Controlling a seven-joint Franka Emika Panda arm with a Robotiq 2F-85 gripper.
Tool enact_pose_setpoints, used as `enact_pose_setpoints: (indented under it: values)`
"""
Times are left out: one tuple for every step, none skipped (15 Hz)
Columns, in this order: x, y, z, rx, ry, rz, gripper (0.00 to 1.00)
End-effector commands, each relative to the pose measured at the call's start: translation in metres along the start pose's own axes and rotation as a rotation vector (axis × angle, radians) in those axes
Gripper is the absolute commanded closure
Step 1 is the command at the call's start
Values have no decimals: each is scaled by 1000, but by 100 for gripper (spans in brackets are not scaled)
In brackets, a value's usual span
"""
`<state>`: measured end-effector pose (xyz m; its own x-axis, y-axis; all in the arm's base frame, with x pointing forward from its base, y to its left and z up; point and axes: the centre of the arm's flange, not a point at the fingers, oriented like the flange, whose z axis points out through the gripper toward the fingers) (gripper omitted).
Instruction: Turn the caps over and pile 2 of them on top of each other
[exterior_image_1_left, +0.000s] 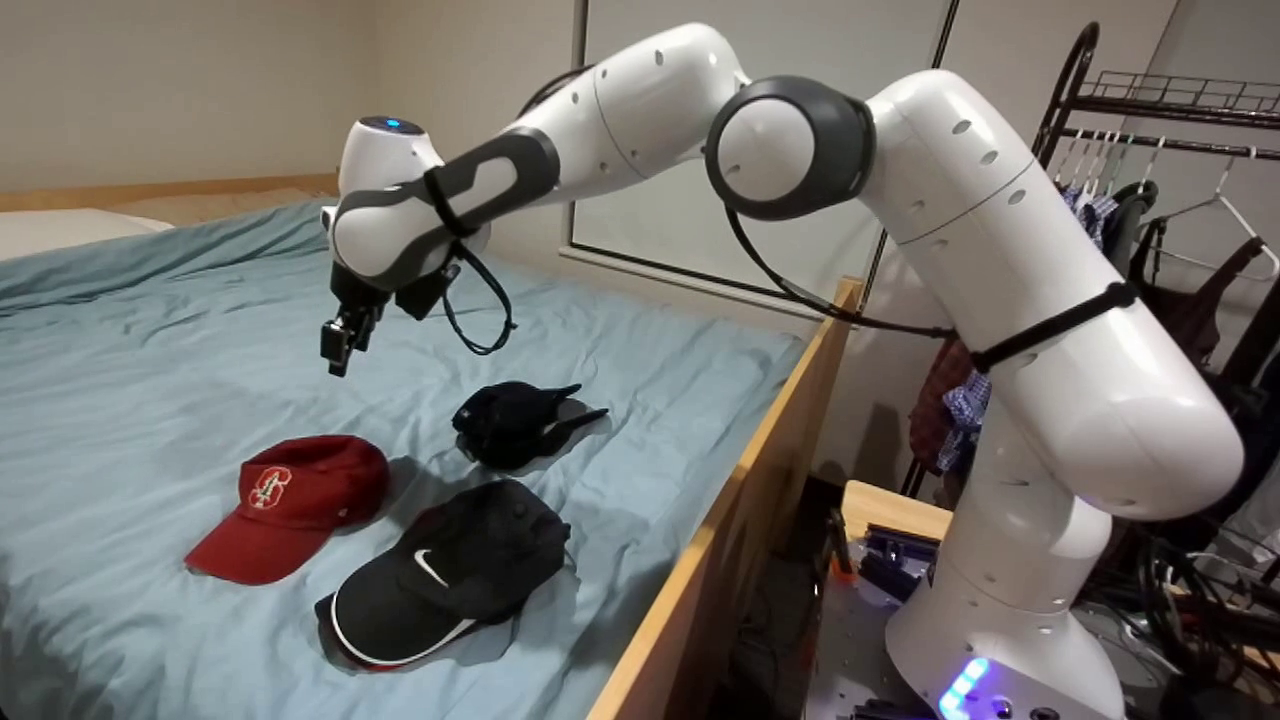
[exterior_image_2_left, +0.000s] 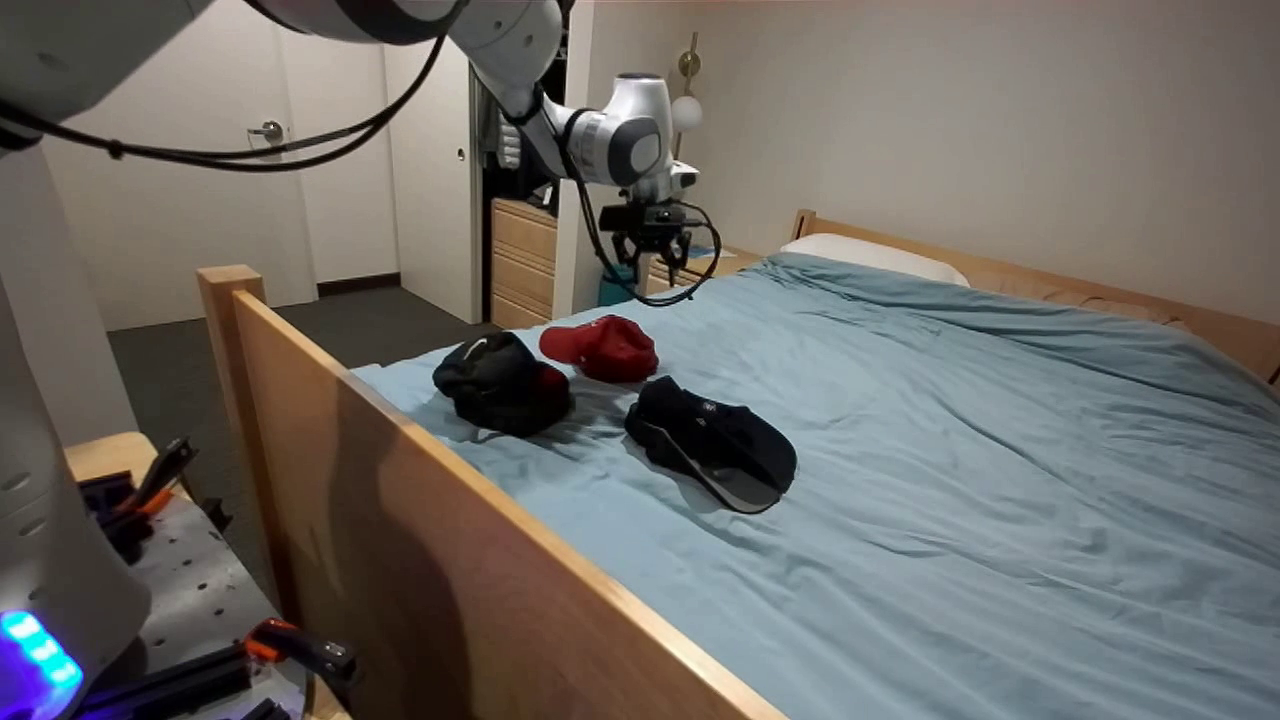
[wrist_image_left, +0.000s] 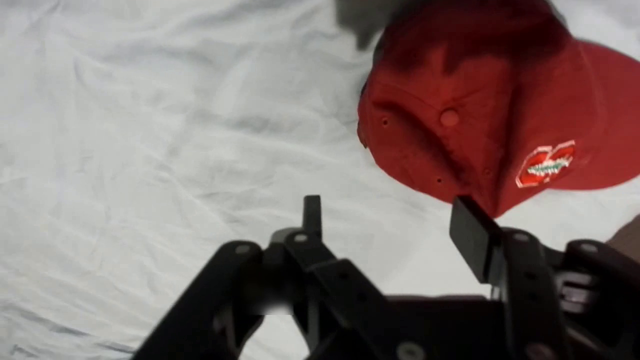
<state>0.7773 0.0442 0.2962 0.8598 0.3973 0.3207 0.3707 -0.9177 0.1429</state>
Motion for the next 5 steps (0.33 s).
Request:
enact_pose_setpoints:
  values:
    - [0,-9,-56,41,80,177,1]
    - [10,-3,-25,18,42,91,1]
    - [14,-4,-35,19,53,97,14]
    - [14,-5,-36,19,54,96,7]
    - [13,-5,-33,20,49,96,1]
